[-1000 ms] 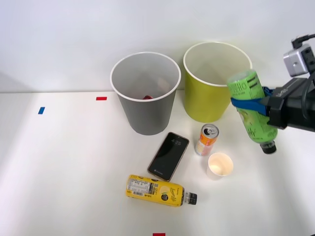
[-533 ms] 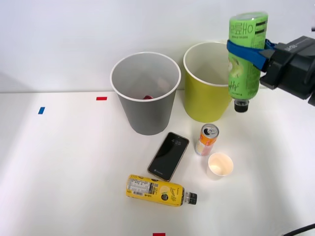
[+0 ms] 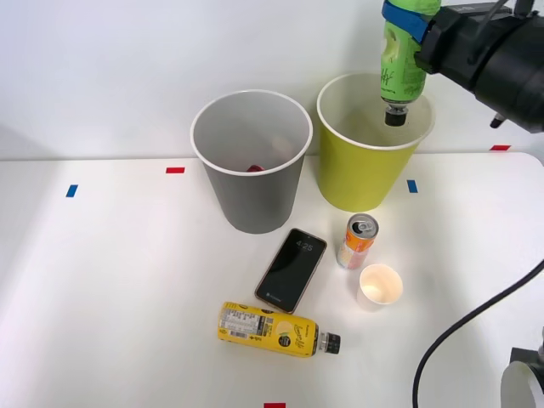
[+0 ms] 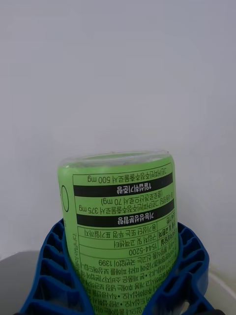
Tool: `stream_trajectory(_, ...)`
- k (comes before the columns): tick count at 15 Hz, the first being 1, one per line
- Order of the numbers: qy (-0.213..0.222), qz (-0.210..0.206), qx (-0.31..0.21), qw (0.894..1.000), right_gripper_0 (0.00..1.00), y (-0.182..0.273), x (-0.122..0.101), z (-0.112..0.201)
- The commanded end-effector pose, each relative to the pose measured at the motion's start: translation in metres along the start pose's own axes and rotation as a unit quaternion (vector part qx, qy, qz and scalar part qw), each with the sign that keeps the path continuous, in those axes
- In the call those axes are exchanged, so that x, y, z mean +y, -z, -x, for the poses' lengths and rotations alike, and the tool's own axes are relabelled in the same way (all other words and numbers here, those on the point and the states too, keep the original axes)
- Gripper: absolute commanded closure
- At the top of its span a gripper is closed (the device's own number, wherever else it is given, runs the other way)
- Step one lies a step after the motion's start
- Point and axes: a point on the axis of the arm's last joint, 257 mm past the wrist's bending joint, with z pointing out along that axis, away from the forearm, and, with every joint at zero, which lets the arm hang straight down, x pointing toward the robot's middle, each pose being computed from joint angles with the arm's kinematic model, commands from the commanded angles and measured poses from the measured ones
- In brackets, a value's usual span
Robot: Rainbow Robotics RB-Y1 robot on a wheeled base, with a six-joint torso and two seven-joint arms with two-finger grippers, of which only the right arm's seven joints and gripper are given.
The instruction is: Put cans in the gray bin, plastic bottles in the light green bin
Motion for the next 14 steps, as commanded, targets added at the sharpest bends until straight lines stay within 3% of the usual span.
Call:
stream_trajectory(1,0.003,-0.015,-0.005,1.0,1.0,-0.029,-0.007,-0.011)
stream_trajectory(8,0.036,-0.039,-0.004,0.999,1.0,-0.058,-0.013,-0.025)
stream_trajectory(9,0.031,-0.041,-0.008,0.999,0.71,-0.059,-0.015,-0.026)
stream_trajectory(10,0.029,-0.04,-0.009,0.999,0.16,-0.059,-0.014,-0.025)
stream_trajectory(11,0.025,-0.038,-0.009,0.999,0.0,-0.059,-0.014,-0.026)
stream_trajectory(14,0.003,-0.017,-0.011,1.0,0.0,-0.046,-0.01,-0.027)
